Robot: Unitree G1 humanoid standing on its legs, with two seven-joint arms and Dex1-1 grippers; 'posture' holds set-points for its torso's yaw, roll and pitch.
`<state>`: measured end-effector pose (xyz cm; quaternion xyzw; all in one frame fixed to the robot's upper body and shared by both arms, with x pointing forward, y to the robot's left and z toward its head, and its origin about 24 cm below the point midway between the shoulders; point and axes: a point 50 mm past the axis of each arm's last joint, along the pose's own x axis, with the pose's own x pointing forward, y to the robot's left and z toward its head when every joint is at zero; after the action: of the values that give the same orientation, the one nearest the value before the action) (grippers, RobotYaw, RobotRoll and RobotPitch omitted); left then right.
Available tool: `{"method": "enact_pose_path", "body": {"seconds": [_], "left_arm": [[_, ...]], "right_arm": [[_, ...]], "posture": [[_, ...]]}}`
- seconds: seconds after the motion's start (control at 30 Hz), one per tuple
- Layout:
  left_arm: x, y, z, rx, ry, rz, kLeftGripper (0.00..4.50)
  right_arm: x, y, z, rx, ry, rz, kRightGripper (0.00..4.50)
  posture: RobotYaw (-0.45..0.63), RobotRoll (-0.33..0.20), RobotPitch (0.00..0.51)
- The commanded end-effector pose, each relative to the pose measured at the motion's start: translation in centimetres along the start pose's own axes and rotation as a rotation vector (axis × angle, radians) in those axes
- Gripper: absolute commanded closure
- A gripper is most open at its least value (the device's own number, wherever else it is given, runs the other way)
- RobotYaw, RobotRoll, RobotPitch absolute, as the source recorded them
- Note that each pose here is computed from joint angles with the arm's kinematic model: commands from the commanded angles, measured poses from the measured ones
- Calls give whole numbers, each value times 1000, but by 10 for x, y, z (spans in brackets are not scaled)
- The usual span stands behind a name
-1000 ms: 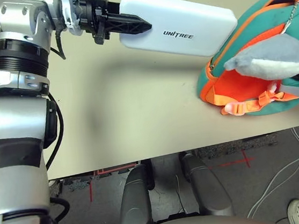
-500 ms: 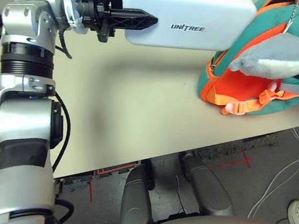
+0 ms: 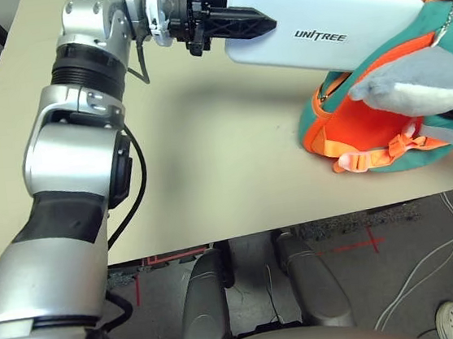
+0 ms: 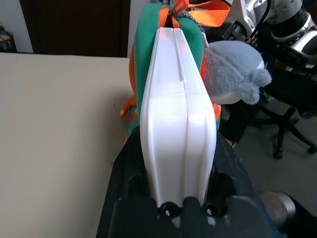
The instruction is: Put the pencil case into the backpack and zip it.
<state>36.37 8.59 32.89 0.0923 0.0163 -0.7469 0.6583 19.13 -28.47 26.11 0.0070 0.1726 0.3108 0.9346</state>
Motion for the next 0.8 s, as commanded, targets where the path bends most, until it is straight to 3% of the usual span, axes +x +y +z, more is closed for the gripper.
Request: {"method": "enact_pose_path", "body": {"seconds": [0.03, 0.37, 0.63, 0.8], "left_arm": [[7, -1, 6, 14, 62, -17, 3191], [31, 0, 7, 12, 226, -42, 3191], [76, 1, 9, 56, 367, -59, 3193], [91, -1, 12, 99, 404, -62, 3193]], "right_arm": [[1, 2, -6, 13, 25, -2, 4415], [7, 3, -6, 12, 16, 16, 4415], [16, 3, -3, 2, 5, 44, 4415], [19, 3, -2, -3, 2, 48, 4415]], "posture": [[-279, 0, 285], [-270, 0, 280], [-268, 0, 267], [-268, 0, 260]]}}
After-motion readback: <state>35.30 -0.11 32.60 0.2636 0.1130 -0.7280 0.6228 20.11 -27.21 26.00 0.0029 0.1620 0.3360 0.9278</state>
